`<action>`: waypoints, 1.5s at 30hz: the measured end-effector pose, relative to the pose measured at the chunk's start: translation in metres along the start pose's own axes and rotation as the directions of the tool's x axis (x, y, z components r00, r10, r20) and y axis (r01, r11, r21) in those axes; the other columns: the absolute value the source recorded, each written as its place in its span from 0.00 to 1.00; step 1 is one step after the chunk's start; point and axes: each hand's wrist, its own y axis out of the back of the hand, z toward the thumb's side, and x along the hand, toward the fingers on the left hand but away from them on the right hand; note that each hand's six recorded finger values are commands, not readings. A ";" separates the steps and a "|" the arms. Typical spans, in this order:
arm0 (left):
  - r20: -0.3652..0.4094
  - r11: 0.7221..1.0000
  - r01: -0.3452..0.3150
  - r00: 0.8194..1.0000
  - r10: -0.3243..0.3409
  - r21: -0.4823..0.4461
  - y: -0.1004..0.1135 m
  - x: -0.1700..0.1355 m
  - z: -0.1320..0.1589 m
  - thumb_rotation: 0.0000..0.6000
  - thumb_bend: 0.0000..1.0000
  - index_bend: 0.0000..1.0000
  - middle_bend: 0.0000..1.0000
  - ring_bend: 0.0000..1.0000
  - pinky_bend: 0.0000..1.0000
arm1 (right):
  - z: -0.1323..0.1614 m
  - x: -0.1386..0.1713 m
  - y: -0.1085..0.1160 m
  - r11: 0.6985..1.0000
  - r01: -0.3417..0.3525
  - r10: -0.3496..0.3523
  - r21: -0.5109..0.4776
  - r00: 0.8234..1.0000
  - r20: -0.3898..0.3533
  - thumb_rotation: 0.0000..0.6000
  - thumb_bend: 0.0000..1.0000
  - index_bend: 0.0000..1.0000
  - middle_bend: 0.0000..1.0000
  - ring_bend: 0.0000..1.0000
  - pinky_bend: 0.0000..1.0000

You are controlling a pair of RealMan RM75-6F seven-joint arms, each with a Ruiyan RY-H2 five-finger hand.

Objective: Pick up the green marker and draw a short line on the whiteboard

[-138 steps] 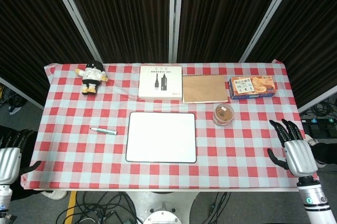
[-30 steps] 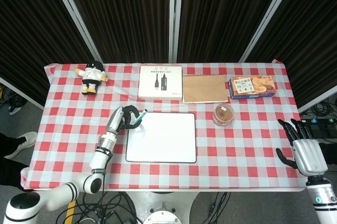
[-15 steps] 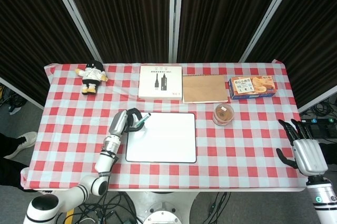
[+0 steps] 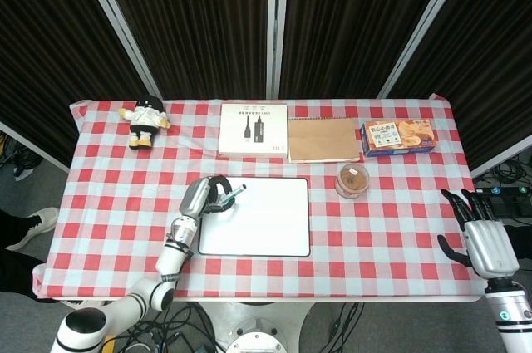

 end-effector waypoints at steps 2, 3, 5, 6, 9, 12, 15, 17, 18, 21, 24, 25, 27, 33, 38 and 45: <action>-0.001 1.000 0.010 1.000 -0.010 -0.001 -0.003 -0.003 -0.001 1.00 0.32 0.60 0.57 0.72 0.70 | 0.000 0.000 -0.001 1.000 -0.003 0.003 -0.001 1.000 0.000 1.00 0.28 0.06 0.15 0.00 0.00; -0.002 1.000 0.015 1.000 -0.015 -0.002 -0.004 -0.005 -0.001 1.00 0.32 0.60 0.57 0.72 0.70 | 0.000 0.000 -0.001 1.000 -0.003 0.003 -0.001 1.000 -0.001 1.00 0.28 0.06 0.15 0.00 0.00; -0.002 1.000 0.019 1.000 -0.019 -0.008 -0.005 -0.008 -0.001 1.00 0.33 0.60 0.57 0.72 0.70 | 0.000 0.001 0.000 1.000 -0.001 0.001 0.000 1.000 -0.002 1.00 0.27 0.06 0.15 0.00 0.00; -0.001 1.000 0.021 1.000 -0.021 -0.014 -0.007 -0.010 0.000 1.00 0.33 0.60 0.57 0.72 0.70 | 0.000 0.001 0.000 1.000 0.000 0.000 0.000 1.000 -0.001 1.00 0.27 0.06 0.15 0.00 0.00; 0.002 0.999 0.032 1.000 -0.032 -0.035 -0.011 -0.019 0.002 1.00 0.33 0.60 0.57 0.71 0.70 | 0.000 0.002 0.001 1.000 0.000 0.000 0.000 1.000 0.000 1.00 0.28 0.06 0.15 0.00 0.00; 0.004 0.997 0.048 0.999 -0.048 -0.061 -0.018 -0.031 0.007 1.00 0.33 0.60 0.57 0.71 0.70 | 0.000 0.004 0.002 1.000 0.005 -0.005 -0.003 1.000 -0.002 1.00 0.27 0.06 0.15 0.00 0.00; 0.025 0.995 0.052 0.998 -0.050 -0.079 -0.021 -0.042 0.017 1.00 0.33 0.60 0.57 0.70 0.70 | 0.000 0.004 0.003 1.000 0.010 -0.010 -0.005 1.000 -0.005 1.00 0.27 0.06 0.15 0.00 0.00; 0.047 0.995 0.043 0.998 -0.039 -0.085 -0.018 -0.047 0.026 1.00 0.33 0.60 0.57 0.70 0.70 | 0.000 0.004 0.003 1.000 0.011 -0.011 -0.006 1.000 -0.007 1.00 0.27 0.06 0.15 0.00 0.00; 0.059 0.995 0.039 0.998 -0.034 -0.088 -0.016 -0.048 0.031 1.00 0.33 0.60 0.57 0.70 0.70 | 0.001 0.004 0.003 1.000 0.011 -0.011 -0.005 1.000 -0.009 1.00 0.28 0.06 0.15 0.00 0.00; 0.081 0.998 0.021 0.997 -0.016 -0.059 0.000 -0.045 0.039 1.00 0.33 0.59 0.57 0.70 0.70 | 0.002 0.004 0.004 1.000 0.015 -0.015 -0.004 1.000 -0.017 1.00 0.28 0.06 0.15 0.00 0.00; 0.072 1.000 -0.002 0.997 0.003 -0.007 0.019 -0.037 0.035 1.00 0.33 0.59 0.57 0.69 0.70 | 0.003 0.005 0.006 1.000 0.021 -0.021 -0.001 1.000 -0.019 1.00 0.27 0.06 0.15 0.00 0.00; 0.064 1.000 -0.005 0.998 0.005 0.008 0.024 -0.035 0.032 1.00 0.33 0.59 0.57 0.69 0.70 | 0.002 0.005 0.007 1.000 0.022 -0.022 -0.001 1.000 -0.018 1.00 0.27 0.06 0.15 0.00 0.00; 0.049 0.998 -0.009 0.999 0.006 0.059 0.032 -0.031 0.026 1.00 0.34 0.59 0.57 0.69 0.70 | 0.002 0.006 0.007 1.000 0.024 -0.024 -0.001 1.000 -0.016 1.00 0.28 0.06 0.15 0.00 0.00; -0.023 0.930 0.016 1.000 -0.009 0.368 0.065 -0.026 -0.001 1.00 0.34 0.59 0.55 0.68 0.66 | 0.001 0.005 0.005 1.000 0.018 -0.018 -0.006 1.000 -0.014 1.00 0.28 0.06 0.15 0.00 0.00; -0.134 0.819 0.093 0.991 -0.020 0.567 0.092 -0.025 -0.028 1.00 0.34 0.50 0.48 0.63 0.64 | 0.001 0.006 0.003 1.000 0.019 -0.019 -0.011 1.000 -0.012 1.00 0.28 0.06 0.15 0.00 0.00; -0.250 0.757 0.200 0.967 -0.050 0.622 0.108 -0.026 -0.041 1.00 0.31 0.14 0.23 0.39 0.59 | 0.000 0.008 0.005 1.000 0.021 -0.021 -0.007 1.000 -0.005 1.00 0.27 0.06 0.15 0.00 0.00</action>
